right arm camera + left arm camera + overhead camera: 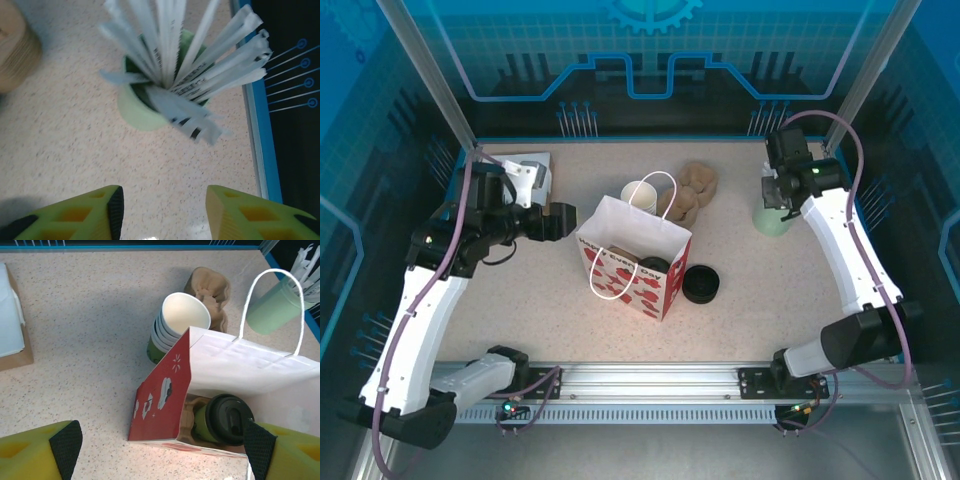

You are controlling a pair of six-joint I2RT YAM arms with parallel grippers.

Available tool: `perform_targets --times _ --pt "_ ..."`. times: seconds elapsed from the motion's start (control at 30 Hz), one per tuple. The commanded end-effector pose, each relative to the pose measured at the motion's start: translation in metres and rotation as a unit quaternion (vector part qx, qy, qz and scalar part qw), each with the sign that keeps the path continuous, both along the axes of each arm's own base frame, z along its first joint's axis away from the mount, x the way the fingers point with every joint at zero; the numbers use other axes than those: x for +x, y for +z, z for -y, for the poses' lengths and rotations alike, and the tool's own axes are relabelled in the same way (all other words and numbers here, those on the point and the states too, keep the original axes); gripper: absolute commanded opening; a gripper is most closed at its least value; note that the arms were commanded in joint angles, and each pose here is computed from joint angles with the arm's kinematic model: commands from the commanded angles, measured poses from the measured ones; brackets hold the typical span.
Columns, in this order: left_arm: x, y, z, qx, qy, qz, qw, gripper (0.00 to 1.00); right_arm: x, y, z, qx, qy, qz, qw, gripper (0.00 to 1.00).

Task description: Pack the takeout coffee

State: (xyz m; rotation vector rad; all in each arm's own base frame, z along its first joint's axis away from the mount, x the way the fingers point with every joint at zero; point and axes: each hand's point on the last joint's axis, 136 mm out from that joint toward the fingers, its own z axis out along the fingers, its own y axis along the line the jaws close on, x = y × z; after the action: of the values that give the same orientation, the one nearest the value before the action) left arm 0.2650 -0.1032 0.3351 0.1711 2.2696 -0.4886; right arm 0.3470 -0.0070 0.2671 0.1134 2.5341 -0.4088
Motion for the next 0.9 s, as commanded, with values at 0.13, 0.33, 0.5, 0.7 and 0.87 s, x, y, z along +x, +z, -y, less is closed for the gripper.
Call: perform_targets --times 0.13,0.33,0.5,0.7,0.87 --pt "0.002 -0.005 -0.007 0.019 0.011 0.002 1.000 0.88 0.040 -0.018 0.008 0.038 -0.008 0.016 0.999 0.45" --pt "0.004 -0.010 -0.008 0.022 0.012 -0.005 1.000 0.89 0.049 -0.037 0.015 0.036 -0.018 -0.006 0.999 0.45" --pt "0.004 -0.013 -0.008 0.024 0.012 -0.009 1.000 0.89 0.053 -0.048 0.019 0.029 -0.020 -0.019 0.999 0.45" --pt "0.006 -0.013 -0.007 0.025 0.012 -0.010 1.000 0.89 0.060 -0.060 0.023 0.034 -0.021 -0.029 0.999 0.38" --pt "0.007 -0.013 -0.007 0.024 0.011 -0.012 1.000 0.89 0.064 -0.057 0.026 0.023 -0.016 -0.030 0.999 0.22"
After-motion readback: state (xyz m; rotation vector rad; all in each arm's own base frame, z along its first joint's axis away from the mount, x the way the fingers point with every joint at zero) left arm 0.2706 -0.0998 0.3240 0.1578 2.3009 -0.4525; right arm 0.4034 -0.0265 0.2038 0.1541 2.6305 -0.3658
